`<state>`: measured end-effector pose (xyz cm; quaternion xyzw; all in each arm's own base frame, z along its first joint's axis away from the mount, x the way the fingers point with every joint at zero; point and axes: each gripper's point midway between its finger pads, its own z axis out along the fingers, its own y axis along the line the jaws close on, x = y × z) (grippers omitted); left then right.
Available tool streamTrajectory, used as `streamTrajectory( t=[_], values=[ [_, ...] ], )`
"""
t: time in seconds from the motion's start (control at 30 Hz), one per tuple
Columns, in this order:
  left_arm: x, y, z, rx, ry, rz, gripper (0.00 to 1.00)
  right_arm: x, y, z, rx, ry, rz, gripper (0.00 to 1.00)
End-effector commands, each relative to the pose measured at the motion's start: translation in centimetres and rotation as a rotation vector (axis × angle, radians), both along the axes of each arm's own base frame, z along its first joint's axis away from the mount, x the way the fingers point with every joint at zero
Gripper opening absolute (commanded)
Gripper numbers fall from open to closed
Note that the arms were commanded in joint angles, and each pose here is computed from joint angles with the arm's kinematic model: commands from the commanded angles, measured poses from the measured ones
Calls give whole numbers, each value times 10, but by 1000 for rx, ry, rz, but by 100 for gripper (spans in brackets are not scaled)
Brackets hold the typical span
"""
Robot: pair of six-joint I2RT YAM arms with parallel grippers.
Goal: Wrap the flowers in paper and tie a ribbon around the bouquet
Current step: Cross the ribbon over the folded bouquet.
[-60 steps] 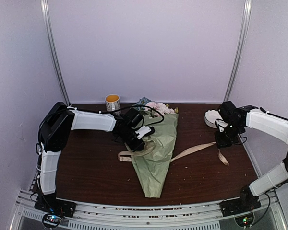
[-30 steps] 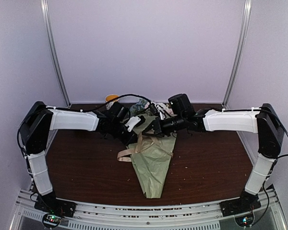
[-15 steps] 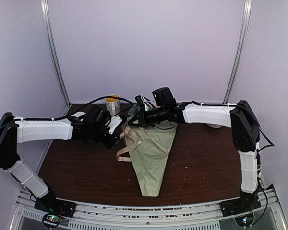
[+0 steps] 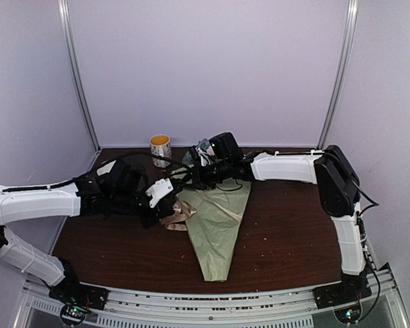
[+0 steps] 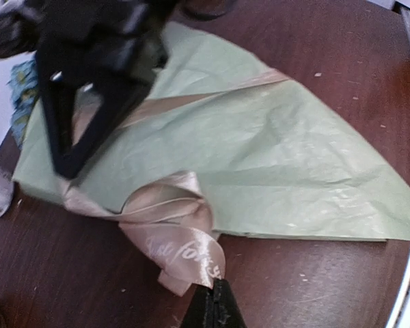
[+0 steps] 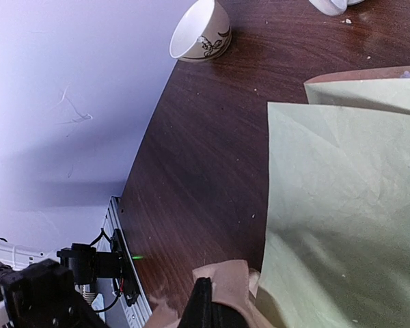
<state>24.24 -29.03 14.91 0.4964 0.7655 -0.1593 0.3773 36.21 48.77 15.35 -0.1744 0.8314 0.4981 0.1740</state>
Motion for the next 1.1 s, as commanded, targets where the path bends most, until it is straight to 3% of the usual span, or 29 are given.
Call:
streamTrajectory(
  t=[0.0, 0.23, 0.43, 0.7, 0.83, 1.07],
  values=[
    [-32, -37, 40, -116, -28, -240, 0, 6, 5, 8, 7, -15, -22, 0],
    [-50, -65, 78, -175, -95, -376, 0, 8, 3, -1, -12, -4, -31, 0],
    [-15, -73, 110, -218, -268, -280, 0, 1, 1, 3, -1, -6, -18, 0],
    [51, -63, 96, -230, -189, -67, 0, -14, -12, 31, 46, -28, 12, 34],
    [59, -60, 86, -216, -167, -45, 0, -13, -25, 41, 61, -34, -7, 41],
    [66, -60, 66, -175, -128, -21, 0, -4, -45, 44, 37, -31, -71, 43]
  ],
)
